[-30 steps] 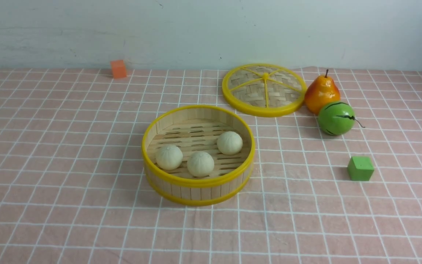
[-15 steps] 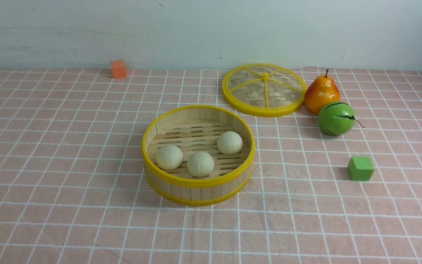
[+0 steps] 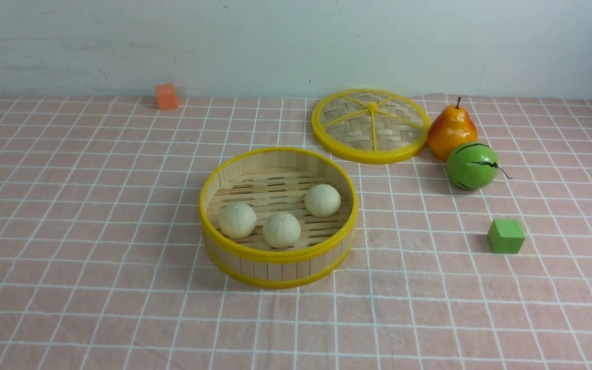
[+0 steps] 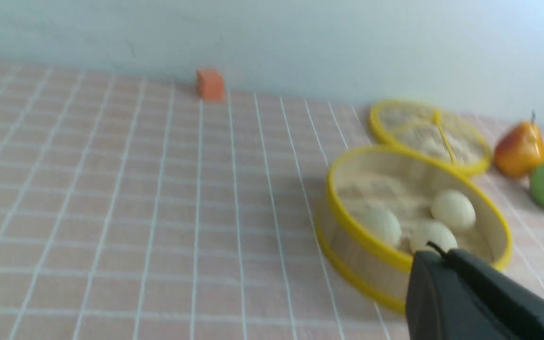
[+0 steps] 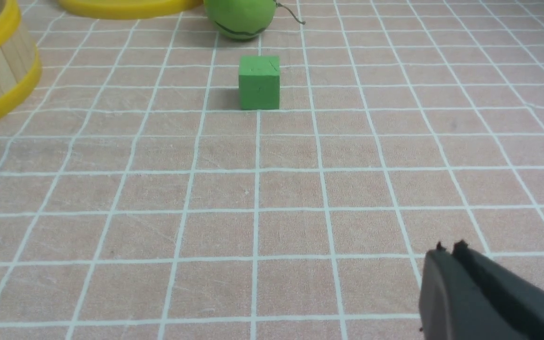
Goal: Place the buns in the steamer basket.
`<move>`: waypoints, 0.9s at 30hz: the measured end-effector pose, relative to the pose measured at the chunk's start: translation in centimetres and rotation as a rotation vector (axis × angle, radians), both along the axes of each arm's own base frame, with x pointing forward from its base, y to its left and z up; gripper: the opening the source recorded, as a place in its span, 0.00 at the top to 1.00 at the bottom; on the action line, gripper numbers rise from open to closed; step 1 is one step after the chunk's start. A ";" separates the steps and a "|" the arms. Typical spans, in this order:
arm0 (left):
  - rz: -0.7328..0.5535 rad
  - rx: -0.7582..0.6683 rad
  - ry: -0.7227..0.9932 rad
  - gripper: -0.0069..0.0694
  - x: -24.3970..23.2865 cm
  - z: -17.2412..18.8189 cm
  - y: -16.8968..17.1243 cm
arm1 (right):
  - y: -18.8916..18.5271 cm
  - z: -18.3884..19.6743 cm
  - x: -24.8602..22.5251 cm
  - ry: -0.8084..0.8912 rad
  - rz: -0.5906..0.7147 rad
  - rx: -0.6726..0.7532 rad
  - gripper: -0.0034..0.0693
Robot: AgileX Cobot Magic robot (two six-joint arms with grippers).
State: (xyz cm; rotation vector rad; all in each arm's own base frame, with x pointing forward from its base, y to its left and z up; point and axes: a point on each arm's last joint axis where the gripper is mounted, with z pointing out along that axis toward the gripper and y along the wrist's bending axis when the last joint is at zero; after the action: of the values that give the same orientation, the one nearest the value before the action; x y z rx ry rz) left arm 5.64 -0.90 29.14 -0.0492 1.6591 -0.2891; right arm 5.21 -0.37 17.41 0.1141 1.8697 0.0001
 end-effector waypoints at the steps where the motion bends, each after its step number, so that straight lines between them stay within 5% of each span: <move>1: 0.025 -0.006 -0.044 0.93 0.1 -0.9 0.1 | 0.0 0.0 0.0 0.000 0.000 0.000 0.95; 6: 0.111 -0.014 -0.130 0.93 -0.1 -5.5 0.6 | 0.0 0.0 0.0 0.000 0.000 0.000 0.94; 12: 0.159 0.000 0.042 0.93 0.0 -10.3 0.9 | 0.0 0.0 0.0 0.000 0.000 0.000 0.94; 17: 0.158 0.007 0.206 0.93 -0.3 -11.9 0.9 | 0.0 0.0 0.0 0.001 0.000 0.000 0.93; 27: 0.158 0.008 0.225 0.93 -0.4 -12.1 0.9 | 0.0 0.0 0.0 0.001 0.000 0.000 0.91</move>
State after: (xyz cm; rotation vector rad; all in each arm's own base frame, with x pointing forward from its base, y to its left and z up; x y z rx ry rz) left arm 5.28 -0.02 17.00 -0.2127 1.8677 -0.1604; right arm 5.20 -0.37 17.40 0.1143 1.8708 0.0001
